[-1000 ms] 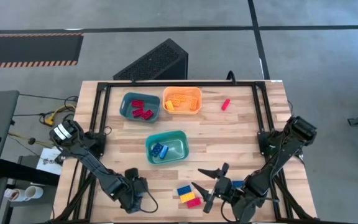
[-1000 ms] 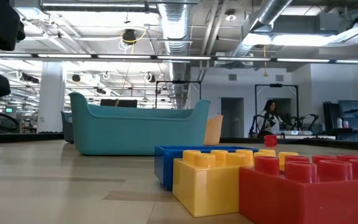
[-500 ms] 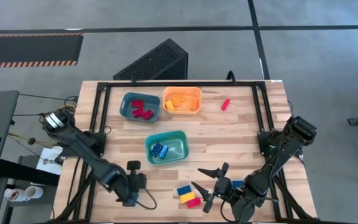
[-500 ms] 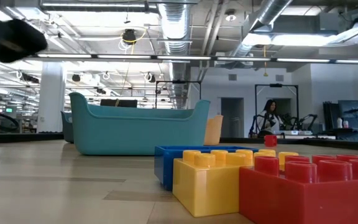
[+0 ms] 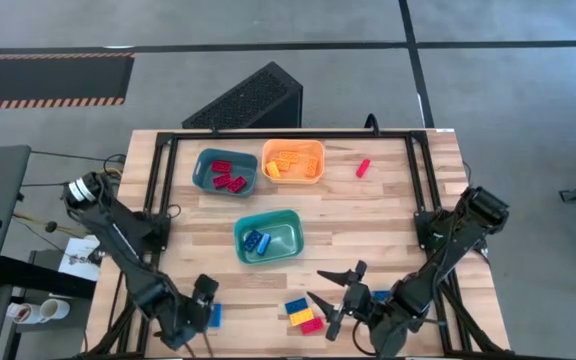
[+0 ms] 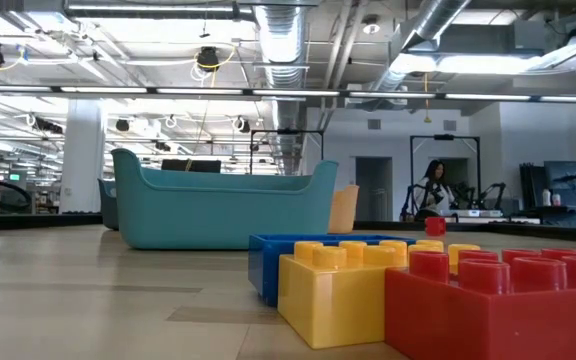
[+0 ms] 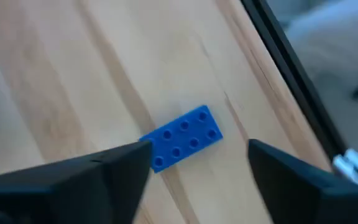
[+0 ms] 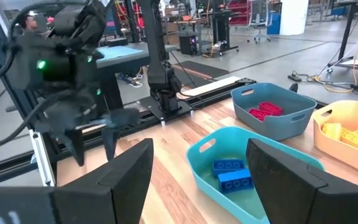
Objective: Sort & place blocks by color
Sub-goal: Put the blue game piece into the green bin
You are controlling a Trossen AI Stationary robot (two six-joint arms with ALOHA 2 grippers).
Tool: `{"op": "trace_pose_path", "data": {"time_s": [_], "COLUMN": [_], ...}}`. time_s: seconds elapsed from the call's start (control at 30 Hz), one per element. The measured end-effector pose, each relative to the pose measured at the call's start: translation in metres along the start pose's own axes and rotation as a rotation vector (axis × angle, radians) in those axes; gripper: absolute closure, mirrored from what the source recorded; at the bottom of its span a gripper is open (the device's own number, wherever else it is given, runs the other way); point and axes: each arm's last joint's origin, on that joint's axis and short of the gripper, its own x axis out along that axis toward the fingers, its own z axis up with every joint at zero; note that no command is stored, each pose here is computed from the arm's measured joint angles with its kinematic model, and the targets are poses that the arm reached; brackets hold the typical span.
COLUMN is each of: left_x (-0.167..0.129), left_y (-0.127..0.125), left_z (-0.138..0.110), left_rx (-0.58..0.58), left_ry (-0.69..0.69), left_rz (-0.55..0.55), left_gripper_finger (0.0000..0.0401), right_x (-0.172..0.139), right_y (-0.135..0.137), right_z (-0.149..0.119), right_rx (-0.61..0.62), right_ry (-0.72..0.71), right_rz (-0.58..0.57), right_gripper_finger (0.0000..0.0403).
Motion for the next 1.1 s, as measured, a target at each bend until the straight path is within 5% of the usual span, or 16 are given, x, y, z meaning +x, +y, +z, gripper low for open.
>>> {"op": "trace_pose_path", "data": {"time_s": [0.2, 0.43, 0.8, 1.1], "left_x": [0.023, 0.052, 0.069, 0.075], "left_y": [-0.017, -0.017, 0.001, 0.016], "left_z": [-0.007, -0.012, -0.004, 0.008], "left_rx": [0.388, 0.488, 0.602, 0.501], "left_ry": [0.044, 0.143, 0.197, 0.133], "left_rz": [0.062, 0.064, -0.056, -0.086], "left_gripper_finger": [0.0038, 0.001, 0.0085, 0.0223], "right_x": [0.004, 0.005, 0.005, 0.005], "right_y": [-0.001, -0.002, -0.002, -0.003], "right_z": [-0.001, -0.001, -0.002, -0.003], "right_rx": [0.007, 0.0, -0.006, -0.022], "right_ry": [0.012, 0.017, 0.018, 0.024], "right_rz": [0.008, 0.007, 0.006, 0.003], "right_gripper_finger": [0.0125, 0.0125, 0.0125, 0.0125]}}
